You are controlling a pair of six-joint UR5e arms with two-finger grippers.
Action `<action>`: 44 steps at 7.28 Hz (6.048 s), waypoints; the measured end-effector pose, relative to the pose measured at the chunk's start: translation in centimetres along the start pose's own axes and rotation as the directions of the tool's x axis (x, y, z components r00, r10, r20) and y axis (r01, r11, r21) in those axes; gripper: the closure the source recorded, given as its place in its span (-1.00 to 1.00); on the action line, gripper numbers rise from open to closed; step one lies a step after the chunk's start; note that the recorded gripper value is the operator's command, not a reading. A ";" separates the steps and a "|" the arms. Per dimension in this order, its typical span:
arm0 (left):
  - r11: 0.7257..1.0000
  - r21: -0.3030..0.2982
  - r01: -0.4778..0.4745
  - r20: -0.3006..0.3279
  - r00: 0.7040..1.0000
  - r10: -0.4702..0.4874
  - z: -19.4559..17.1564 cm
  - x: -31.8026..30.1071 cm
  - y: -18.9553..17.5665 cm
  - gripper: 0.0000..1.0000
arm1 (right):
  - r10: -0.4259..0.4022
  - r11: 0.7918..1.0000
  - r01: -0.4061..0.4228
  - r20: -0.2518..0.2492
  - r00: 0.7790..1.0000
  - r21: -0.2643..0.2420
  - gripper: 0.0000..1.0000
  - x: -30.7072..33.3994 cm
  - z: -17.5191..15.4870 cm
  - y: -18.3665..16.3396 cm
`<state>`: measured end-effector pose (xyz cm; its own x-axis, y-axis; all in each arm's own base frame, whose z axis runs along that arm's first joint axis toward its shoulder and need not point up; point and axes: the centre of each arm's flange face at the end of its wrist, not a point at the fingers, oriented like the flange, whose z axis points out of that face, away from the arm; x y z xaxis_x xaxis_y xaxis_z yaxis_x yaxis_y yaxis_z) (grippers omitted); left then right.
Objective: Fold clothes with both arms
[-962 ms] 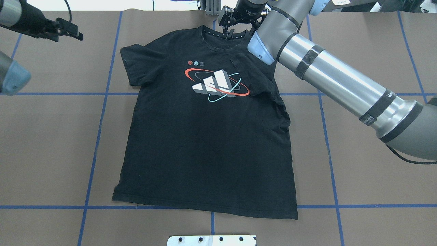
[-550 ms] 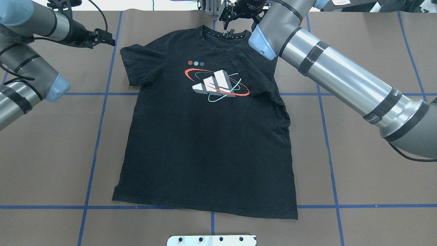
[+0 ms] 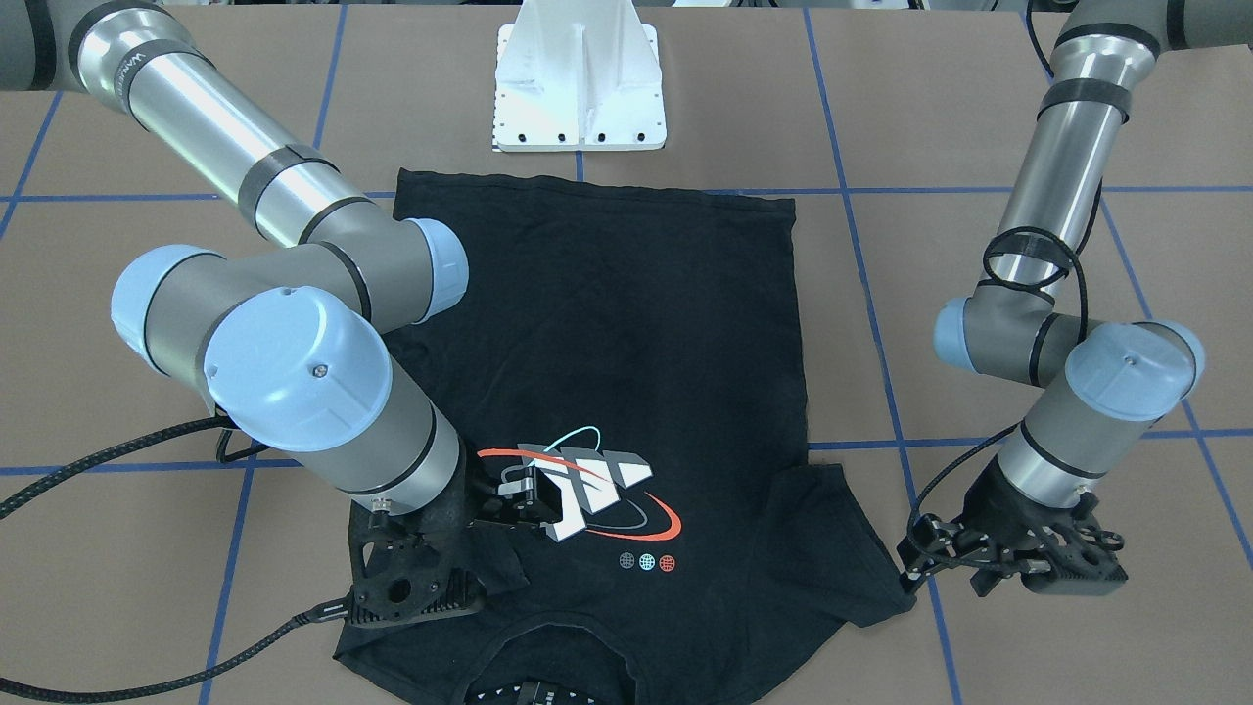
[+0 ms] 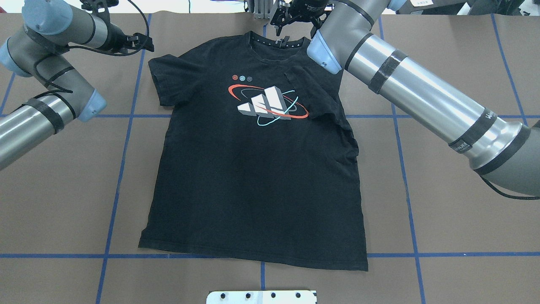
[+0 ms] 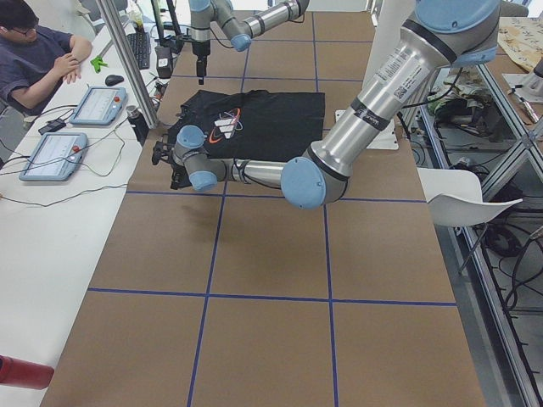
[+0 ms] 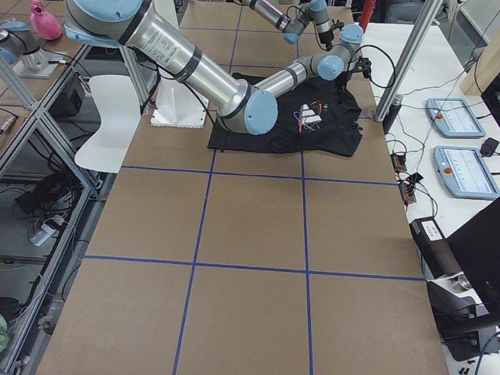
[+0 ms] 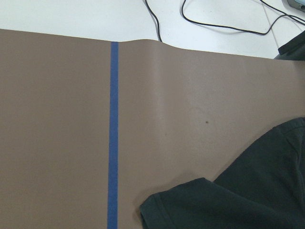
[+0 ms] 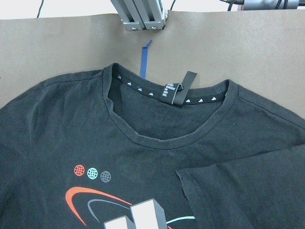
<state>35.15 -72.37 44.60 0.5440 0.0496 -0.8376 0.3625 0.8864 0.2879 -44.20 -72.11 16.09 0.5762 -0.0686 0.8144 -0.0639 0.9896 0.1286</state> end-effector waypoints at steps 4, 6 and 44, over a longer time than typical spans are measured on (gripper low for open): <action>1.000 0.016 -0.012 0.032 0.999 0.012 2.5 1.7 0.9 -0.57 | 0.002 1.000 -0.002 -0.005 1.000 -0.003 -0.98 0.2 0.3 0.0; 1.000 0.019 -0.014 0.050 0.999 0.013 3.3 1.7 1.4 -0.48 | 0.003 1.000 -0.003 -0.007 1.000 -0.004 -0.98 0.3 0.4 0.0; 0.953 -0.087 0.290 -0.111 0.948 -0.298 2.0 25.0 4.8 1.00 | 0.030 1.000 -0.031 -0.064 0.998 -0.006 -0.99 27.1 -2.6 1.9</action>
<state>52.01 -67.77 26.01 0.3235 -0.1663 -0.9315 0.4369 0.8994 -0.0088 -26.59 -71.74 36.98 0.6248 -0.0304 0.7802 -0.0765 0.9920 0.0999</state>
